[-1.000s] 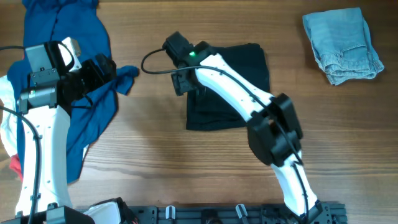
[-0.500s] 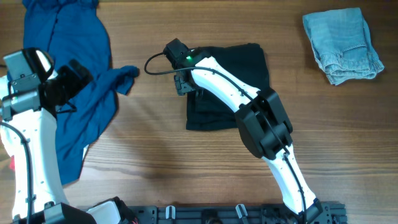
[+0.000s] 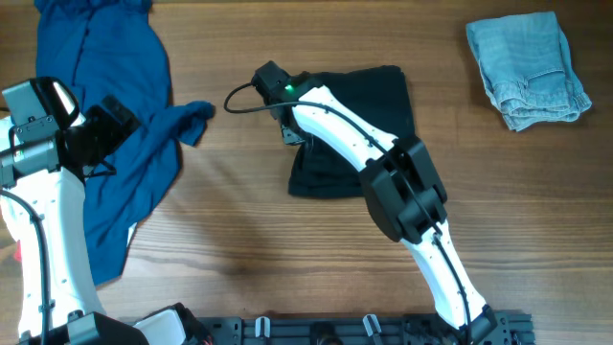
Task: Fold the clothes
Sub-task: 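Carry the folded shorts with the right gripper onto the grey denim shorts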
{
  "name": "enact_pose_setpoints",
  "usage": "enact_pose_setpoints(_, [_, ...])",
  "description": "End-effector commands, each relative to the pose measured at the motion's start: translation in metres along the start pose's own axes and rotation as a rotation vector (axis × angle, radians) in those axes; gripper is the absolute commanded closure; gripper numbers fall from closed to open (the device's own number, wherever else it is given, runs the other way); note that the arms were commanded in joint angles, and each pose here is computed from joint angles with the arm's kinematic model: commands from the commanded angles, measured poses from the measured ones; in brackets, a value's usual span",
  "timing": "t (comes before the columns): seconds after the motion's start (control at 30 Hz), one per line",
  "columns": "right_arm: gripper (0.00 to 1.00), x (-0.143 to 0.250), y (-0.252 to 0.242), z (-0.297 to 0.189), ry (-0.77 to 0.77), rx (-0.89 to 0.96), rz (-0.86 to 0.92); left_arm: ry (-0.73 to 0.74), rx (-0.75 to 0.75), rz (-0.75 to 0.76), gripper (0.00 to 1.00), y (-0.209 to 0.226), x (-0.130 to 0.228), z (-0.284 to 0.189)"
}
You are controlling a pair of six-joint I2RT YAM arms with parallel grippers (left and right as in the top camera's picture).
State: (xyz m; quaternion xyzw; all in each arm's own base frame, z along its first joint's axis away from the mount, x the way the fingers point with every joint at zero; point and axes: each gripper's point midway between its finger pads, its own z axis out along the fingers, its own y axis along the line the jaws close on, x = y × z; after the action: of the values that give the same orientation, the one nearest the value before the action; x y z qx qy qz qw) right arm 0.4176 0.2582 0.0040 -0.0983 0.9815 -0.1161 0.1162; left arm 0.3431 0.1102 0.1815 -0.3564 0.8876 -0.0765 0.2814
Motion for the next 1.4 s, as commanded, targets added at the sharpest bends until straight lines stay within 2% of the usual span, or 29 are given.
enact_pose_setpoints(0.0, [0.96, 0.022, -0.030, 0.022, 0.152, 0.001, 0.067, -0.017, -0.005, -0.018, 0.00, 0.001, -0.003, -0.004])
enact_pose_setpoints(0.13, [0.96, -0.013, -0.061, -0.047, 0.030, -0.128, 0.142, -0.016, -0.005, -0.018, 0.00, 0.001, -0.003, -0.004])
enact_pose_setpoints(0.3, [0.96, -0.044, -0.149, -0.160, -0.228, -0.182, 0.243, -0.016, -0.005, -0.018, 0.00, 0.001, -0.003, -0.004])
enact_pose_setpoints(0.53, [0.96, -0.043, -0.238, -0.229, -0.412, -0.168, 0.395, -0.015, -0.006, -0.018, 0.00, 0.002, -0.003, -0.003])
enact_pose_setpoints(0.67, [0.96, -0.051, -0.279, -0.241, -0.494, -0.148, 0.492, -0.003, -0.011, -0.020, 0.00, 0.003, -0.002, 0.002])
enact_pose_setpoints(0.87, [0.96, -0.063, -0.353, -0.240, -0.582, -0.228, 1.037, 0.031, -0.027, -0.026, 0.00, 0.007, 0.002, 0.014])
enact_pose_setpoints(0.9, [0.96, -0.069, -0.383, -0.245, -0.652, -0.238, 1.151, 0.041, -0.031, -0.028, 0.00, 0.008, 0.003, 0.018])
enact_pose_setpoints(1.0, [0.96, -0.086, -0.424, -0.253, -0.788, -0.235, 1.209, 0.050, -0.035, -0.029, 0.00, 0.009, 0.004, 0.023])
enact_pose_setpoints(1.13, [0.96, -0.119, -0.458, -0.251, -0.941, -0.328, 1.227, 0.049, -0.030, -0.028, 0.00, 0.008, 0.001, 0.030])
enact_pose_setpoints(1.37, [0.96, -0.166, -0.494, -0.183, -1.014, -0.529, 1.235, 0.041, -0.027, -0.030, 0.00, 0.007, -0.003, 0.038])
